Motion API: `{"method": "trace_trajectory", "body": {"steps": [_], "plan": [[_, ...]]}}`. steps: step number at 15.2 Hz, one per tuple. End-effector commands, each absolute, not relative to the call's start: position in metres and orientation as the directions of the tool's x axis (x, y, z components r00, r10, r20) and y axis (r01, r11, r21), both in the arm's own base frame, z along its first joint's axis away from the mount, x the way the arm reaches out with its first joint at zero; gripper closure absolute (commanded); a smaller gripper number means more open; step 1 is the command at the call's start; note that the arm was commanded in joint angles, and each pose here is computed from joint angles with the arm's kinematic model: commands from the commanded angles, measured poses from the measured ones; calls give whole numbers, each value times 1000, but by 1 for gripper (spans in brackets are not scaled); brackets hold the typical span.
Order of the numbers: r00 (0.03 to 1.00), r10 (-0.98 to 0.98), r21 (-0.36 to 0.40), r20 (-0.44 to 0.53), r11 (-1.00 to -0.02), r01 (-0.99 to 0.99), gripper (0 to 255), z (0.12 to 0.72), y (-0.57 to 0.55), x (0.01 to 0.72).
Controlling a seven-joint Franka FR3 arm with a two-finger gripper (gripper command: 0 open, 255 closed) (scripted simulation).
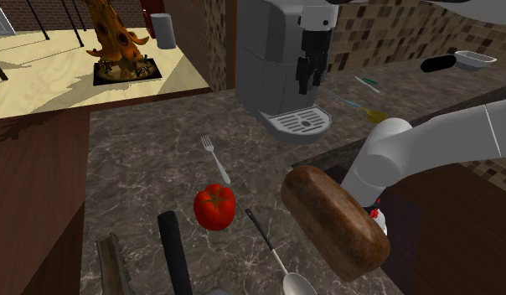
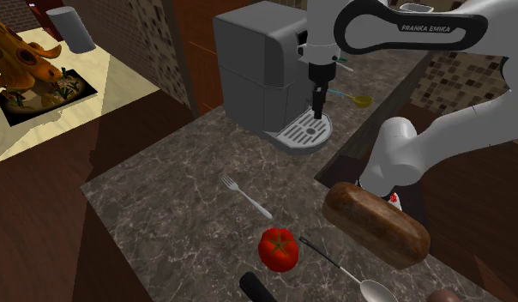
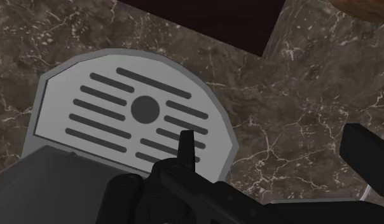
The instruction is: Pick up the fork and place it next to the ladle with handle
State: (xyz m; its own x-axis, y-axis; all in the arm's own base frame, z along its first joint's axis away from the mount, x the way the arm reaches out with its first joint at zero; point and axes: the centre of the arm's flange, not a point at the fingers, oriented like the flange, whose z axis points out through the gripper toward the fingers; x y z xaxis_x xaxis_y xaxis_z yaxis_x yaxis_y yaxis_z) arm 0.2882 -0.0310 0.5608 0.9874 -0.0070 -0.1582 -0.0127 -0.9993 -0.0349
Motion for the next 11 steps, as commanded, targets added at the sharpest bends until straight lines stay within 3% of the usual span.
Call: {"method": "trace_trajectory", "body": {"steps": [1, 11], "plan": [[987, -7, -35, -158, -999, -13, 0, 561, -31, 288], [984, -158, -18, -81, -987, -160, 0, 490, 60, 339]]}}
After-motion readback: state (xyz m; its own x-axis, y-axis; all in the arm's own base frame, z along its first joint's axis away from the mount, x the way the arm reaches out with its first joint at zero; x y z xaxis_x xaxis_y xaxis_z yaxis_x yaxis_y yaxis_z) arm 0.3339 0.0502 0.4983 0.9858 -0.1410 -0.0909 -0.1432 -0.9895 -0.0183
